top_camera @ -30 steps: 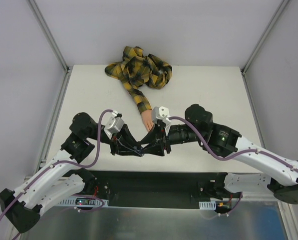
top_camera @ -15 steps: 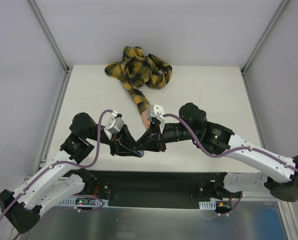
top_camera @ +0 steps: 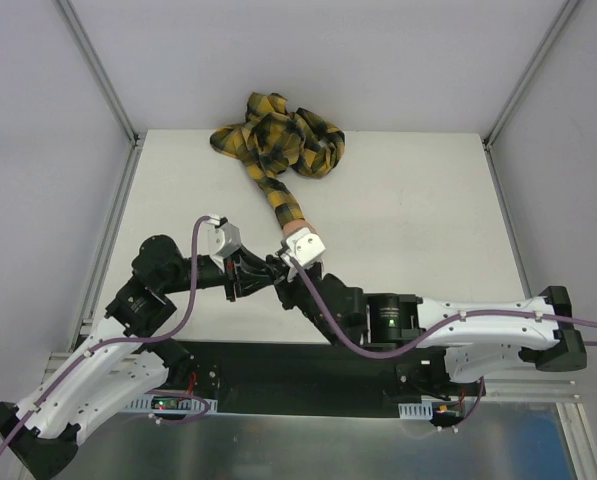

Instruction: Paint the nails

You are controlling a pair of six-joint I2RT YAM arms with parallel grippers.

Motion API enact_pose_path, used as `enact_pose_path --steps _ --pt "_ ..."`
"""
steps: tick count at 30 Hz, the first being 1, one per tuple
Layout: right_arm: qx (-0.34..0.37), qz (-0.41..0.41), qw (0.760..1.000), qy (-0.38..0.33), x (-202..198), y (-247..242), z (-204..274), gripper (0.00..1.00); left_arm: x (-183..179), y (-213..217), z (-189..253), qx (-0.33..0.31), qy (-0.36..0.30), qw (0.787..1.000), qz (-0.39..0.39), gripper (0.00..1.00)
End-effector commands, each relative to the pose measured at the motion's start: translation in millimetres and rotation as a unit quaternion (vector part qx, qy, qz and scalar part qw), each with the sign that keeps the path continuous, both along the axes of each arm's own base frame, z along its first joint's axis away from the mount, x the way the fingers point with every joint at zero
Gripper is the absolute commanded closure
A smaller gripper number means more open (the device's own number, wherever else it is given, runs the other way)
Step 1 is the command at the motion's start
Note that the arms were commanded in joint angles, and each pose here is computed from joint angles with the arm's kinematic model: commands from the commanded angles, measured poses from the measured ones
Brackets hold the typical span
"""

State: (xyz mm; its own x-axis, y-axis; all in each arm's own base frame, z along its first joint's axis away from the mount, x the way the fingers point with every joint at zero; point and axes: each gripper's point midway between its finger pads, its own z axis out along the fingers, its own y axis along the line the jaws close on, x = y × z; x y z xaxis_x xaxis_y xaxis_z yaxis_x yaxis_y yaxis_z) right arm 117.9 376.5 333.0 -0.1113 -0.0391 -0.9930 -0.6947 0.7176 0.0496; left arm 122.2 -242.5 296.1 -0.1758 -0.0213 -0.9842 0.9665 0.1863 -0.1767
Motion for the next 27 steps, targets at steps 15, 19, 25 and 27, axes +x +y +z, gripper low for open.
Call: enact_pose_path --steps 15,19,25,27 --pt "-0.040 0.212 0.975 0.046 -34 -31 3 0.24 2 -14 16 -0.008 -0.026 0.998 -0.062 1.00" --pt "-0.019 0.273 0.961 0.023 -42 -47 20 0.21 -29 -18 20 -0.013 0.001 0.986 -0.167 1.00" --pt "0.022 0.339 0.941 0.009 -37 -53 46 0.25 -48 -17 22 -0.021 0.003 0.975 -0.222 1.00" --pt "0.022 0.360 0.933 0.008 -42 -49 49 0.32 -48 -18 21 -0.020 0.007 0.974 -0.226 1.00"
